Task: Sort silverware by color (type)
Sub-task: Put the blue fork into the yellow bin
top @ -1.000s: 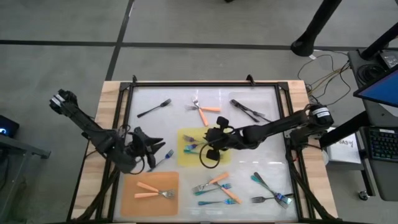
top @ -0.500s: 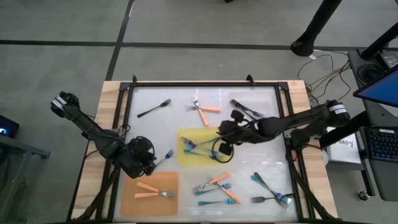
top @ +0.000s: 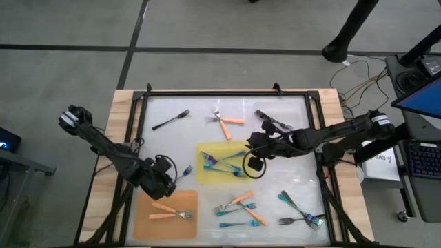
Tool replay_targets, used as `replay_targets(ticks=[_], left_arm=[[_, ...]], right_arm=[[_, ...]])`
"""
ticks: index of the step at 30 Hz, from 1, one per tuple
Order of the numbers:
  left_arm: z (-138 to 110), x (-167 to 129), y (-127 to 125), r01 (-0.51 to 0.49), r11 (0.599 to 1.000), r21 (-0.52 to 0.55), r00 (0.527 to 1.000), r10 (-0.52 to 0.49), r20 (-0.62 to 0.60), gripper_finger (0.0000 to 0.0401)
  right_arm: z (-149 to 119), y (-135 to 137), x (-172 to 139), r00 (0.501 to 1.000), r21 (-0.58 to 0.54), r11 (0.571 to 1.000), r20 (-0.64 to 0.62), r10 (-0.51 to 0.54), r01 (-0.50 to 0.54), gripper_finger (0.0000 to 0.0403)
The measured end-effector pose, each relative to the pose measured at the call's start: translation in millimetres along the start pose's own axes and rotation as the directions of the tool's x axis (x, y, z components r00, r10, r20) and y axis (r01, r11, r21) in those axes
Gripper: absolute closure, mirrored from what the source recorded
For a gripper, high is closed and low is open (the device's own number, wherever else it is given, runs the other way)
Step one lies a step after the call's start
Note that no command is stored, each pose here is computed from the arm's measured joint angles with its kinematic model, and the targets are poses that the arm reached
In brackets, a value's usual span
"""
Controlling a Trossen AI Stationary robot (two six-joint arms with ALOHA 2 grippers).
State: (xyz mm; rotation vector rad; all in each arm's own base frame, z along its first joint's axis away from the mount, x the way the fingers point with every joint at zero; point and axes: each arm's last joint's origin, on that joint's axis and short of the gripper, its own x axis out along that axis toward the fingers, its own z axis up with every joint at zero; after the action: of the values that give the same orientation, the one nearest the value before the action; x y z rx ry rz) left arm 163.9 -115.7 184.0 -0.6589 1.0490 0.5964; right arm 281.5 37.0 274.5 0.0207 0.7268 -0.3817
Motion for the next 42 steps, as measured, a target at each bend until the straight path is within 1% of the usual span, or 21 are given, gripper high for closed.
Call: replay_targets(ticks=[6,11,16,19,23,29,31,33,35,39,40,42], left_arm=[[7.4,11.1,-1.1,-0.047,0.998,-0.042,0.998,0.045,-0.047,0.026],[17.8,22.9,-4.0,-0.051,0.994,-0.093,0.993,0.04,-0.114,0.0245],[26.3,37.3,-9.3,-0.023,0.998,-0.061,0.985,0.012,-0.171,0.0243],[31.6,47.1,-12.1,-0.007,1.0,-0.028,0.984,0.002,-0.179,0.0243],[38.3,59.8,-9.3,-0.048,0.999,-0.004,0.981,0.046,-0.189,0.0243],[45.1,74.1,-5.5,-0.093,0.995,0.023,0.966,0.096,-0.242,0.0245],[45.7,76.1,-4.8,-0.096,0.995,0.04,0.962,0.103,-0.252,0.0255],[45.6,76.3,-4.0,-0.097,0.994,0.053,0.961,0.108,-0.255,0.0276],[45.6,75.2,-3.1,-0.095,0.993,0.064,0.962,0.108,-0.252,0.0306],[46.2,71.8,-1.1,-0.097,0.993,0.067,0.964,0.111,-0.242,0.0383],[46.4,70.9,-0.8,-0.098,0.993,0.063,0.965,0.111,-0.24,0.0391],[46.6,70.1,-0.7,-0.098,0.993,0.058,0.965,0.109,-0.237,0.0391]], right_arm=[[-3.5,1.8,5.4,1.0,-0.015,1.0,-0.02,-0.006,0.006,0.0305],[-4.1,2.0,6.2,1.0,-0.019,1.0,-0.022,-0.007,0.007,0.0307],[-4.0,1.7,5.7,1.0,-0.018,1.0,-0.021,-0.006,0.006,0.0312],[-4.0,1.7,5.7,1.0,-0.018,1.0,-0.02,-0.007,0.006,0.0311],[-4.1,1.8,5.9,1.0,-0.021,1.0,-0.021,-0.007,0.007,0.0304],[-4.1,1.8,5.9,1.0,-0.02,1.0,-0.021,-0.007,0.007,0.0305],[-4.1,1.8,5.9,1.0,-0.02,1.0,-0.021,-0.007,0.007,0.0308],[-4.1,1.8,5.9,1.0,-0.02,1.0,-0.021,-0.007,0.007,0.031],[-4.1,1.8,5.9,1.0,-0.02,1.0,-0.021,-0.007,0.007,0.0312],[-4.1,1.8,5.9,1.0,-0.022,1.0,-0.022,-0.007,0.007,0.0309],[-4.1,1.8,5.9,1.0,-0.022,1.0,-0.021,-0.007,0.007,0.0308],[-4.2,1.8,5.9,1.0,-0.022,1.0,-0.022,-0.007,0.007,0.0306]])
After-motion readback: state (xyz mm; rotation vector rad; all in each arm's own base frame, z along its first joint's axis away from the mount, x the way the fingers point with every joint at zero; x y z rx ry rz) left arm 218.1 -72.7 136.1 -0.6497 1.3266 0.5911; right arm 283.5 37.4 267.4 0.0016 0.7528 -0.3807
